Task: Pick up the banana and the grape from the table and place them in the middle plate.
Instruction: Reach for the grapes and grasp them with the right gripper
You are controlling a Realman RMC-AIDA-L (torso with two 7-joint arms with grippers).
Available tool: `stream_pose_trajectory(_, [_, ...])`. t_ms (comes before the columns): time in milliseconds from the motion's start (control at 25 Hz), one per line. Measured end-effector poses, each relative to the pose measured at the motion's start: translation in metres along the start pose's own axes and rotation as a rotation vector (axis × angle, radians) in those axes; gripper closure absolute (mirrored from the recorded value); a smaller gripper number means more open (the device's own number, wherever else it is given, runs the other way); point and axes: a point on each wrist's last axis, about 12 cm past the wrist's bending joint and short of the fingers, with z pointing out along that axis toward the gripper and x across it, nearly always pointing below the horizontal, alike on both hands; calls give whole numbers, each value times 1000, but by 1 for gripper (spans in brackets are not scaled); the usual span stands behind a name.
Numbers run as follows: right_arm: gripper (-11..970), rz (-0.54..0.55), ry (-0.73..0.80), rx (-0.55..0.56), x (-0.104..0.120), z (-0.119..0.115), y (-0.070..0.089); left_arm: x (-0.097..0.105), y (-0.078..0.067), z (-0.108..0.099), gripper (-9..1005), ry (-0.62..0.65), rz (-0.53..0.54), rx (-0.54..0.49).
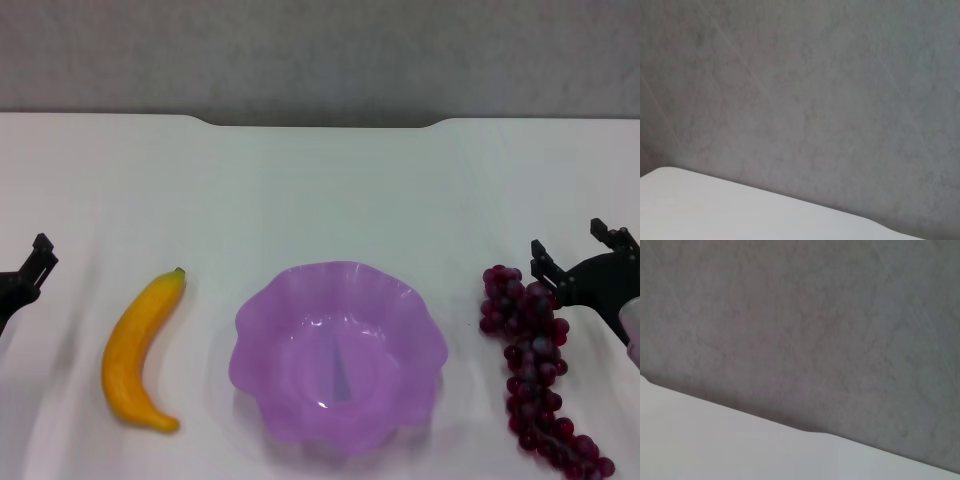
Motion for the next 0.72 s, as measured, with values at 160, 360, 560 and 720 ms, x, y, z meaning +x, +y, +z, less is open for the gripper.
stream_pose_trajectory(160, [134,2,-2,-1,-1,0,0,0,-1,1,103,-2,15,4])
stream_pose_trajectory(360, [138,3,-3,0,0,0,0,0,-4,3,102,0,21,12])
stream_pose_trajectory(560, [142,3,-5,-2,-1,1,1,-1,-5,4,103,1,29,18])
stream_pose_trajectory(720, [146,31,-6,-38,-9,6,13,0,-4,3,103,5,34,15])
